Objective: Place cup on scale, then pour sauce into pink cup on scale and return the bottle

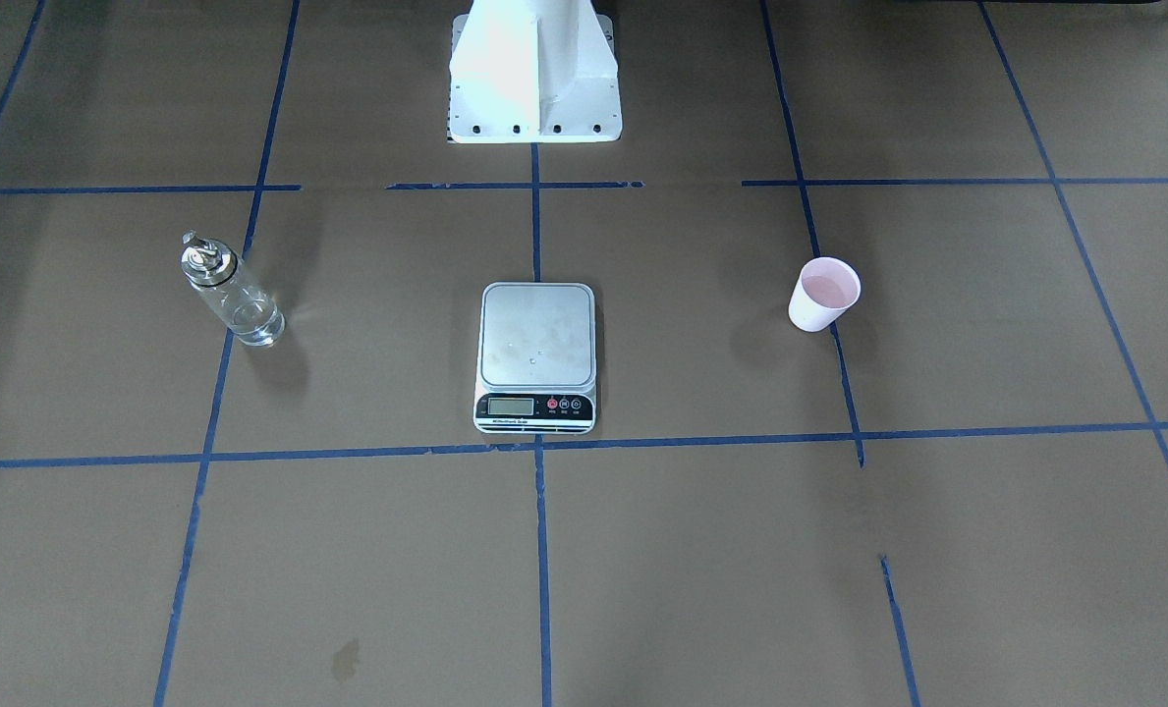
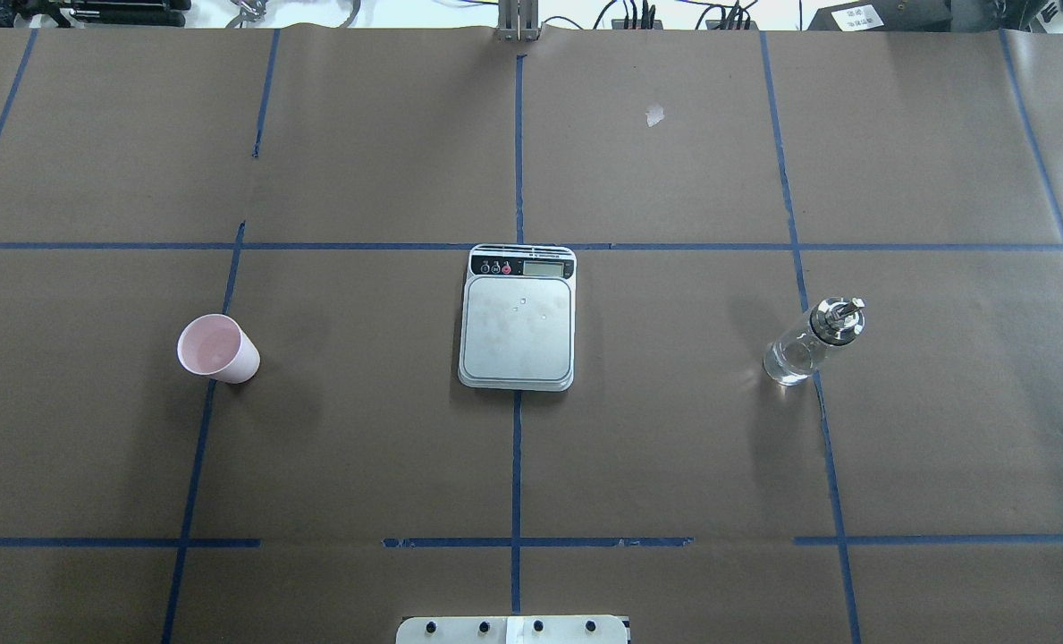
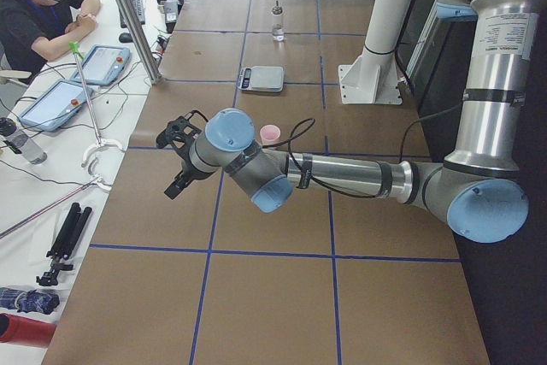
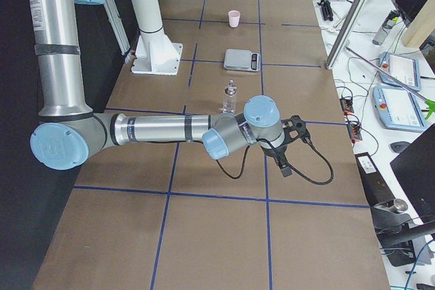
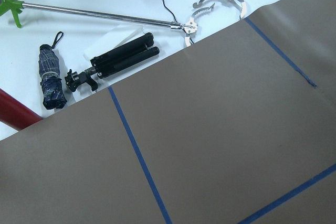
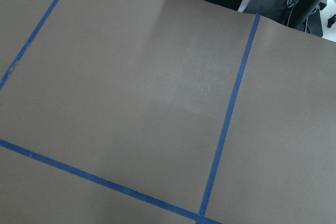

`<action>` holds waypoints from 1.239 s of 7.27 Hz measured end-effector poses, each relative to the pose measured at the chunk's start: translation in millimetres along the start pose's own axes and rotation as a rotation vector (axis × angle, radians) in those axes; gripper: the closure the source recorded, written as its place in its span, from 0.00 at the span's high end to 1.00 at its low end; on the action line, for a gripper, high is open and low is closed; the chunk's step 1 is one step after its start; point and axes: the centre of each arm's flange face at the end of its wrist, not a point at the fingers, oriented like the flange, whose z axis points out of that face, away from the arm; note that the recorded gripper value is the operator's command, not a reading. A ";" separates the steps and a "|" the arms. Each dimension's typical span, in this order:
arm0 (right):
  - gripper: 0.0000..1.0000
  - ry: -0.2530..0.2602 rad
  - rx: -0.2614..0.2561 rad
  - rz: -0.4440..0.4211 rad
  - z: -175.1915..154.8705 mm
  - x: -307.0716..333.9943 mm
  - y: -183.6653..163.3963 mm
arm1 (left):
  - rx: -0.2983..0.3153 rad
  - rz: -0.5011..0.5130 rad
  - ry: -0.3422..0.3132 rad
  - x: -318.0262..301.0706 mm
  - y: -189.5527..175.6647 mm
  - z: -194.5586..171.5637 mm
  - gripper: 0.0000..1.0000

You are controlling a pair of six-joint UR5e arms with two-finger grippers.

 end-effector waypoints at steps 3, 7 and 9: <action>1.00 -0.022 0.004 0.004 3.0 -9.4 -3.0 | -0.035 -0.162 0.137 102.6 0.7 32.1 1.00; 1.00 -0.023 0.001 0.006 5.2 -9.6 -1.8 | -0.113 -0.388 0.090 235.8 40.1 80.0 1.00; 1.00 -0.023 -0.001 0.008 5.9 -8.9 -0.3 | -0.214 -0.428 0.012 292.1 51.5 113.2 0.87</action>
